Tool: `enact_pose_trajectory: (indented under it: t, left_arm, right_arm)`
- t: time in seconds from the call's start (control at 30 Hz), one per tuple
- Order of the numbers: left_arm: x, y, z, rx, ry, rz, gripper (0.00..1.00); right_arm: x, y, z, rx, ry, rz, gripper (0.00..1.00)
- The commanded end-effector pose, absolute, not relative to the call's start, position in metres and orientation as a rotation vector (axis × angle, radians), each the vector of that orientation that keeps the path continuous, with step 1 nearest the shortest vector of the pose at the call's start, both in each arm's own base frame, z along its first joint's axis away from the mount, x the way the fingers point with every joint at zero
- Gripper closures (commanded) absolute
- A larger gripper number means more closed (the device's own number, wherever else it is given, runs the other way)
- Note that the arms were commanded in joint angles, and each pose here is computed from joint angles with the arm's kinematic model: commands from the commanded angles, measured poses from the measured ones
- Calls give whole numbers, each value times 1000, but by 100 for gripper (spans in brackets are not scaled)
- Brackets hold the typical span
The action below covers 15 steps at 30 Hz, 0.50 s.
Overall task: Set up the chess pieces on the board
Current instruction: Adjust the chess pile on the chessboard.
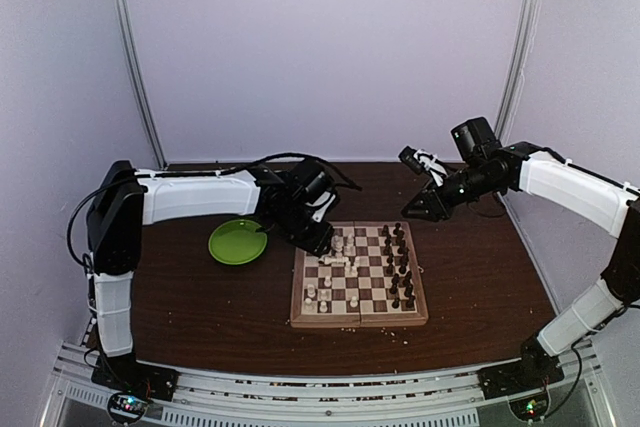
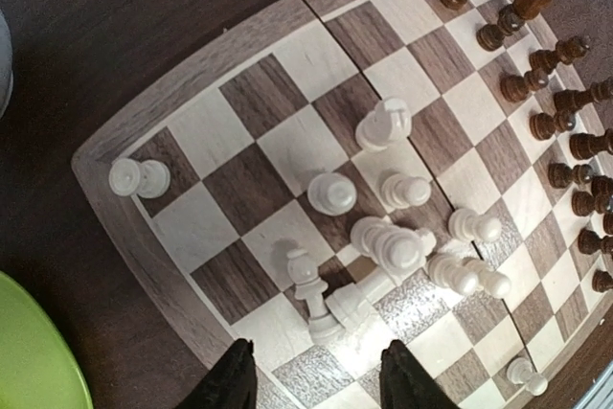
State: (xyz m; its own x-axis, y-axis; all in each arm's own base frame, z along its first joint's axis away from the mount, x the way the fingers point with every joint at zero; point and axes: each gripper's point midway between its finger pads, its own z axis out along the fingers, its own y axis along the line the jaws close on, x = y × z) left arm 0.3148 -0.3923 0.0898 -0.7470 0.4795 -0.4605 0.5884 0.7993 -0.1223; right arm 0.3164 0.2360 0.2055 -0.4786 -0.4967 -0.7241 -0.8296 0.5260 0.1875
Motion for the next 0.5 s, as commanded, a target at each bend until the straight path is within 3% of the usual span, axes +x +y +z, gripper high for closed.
enact_pose_trajectory:
  t: [0.0, 0.47]
  left_arm:
    - [329, -399, 92, 739, 2566, -347, 55]
    - [334, -398, 76, 764, 2624, -266, 58]
  right_arm:
    - [318, 235, 208, -1076, 2138, 727, 68]
    - [319, 236, 200, -1083, 2168, 743, 68]
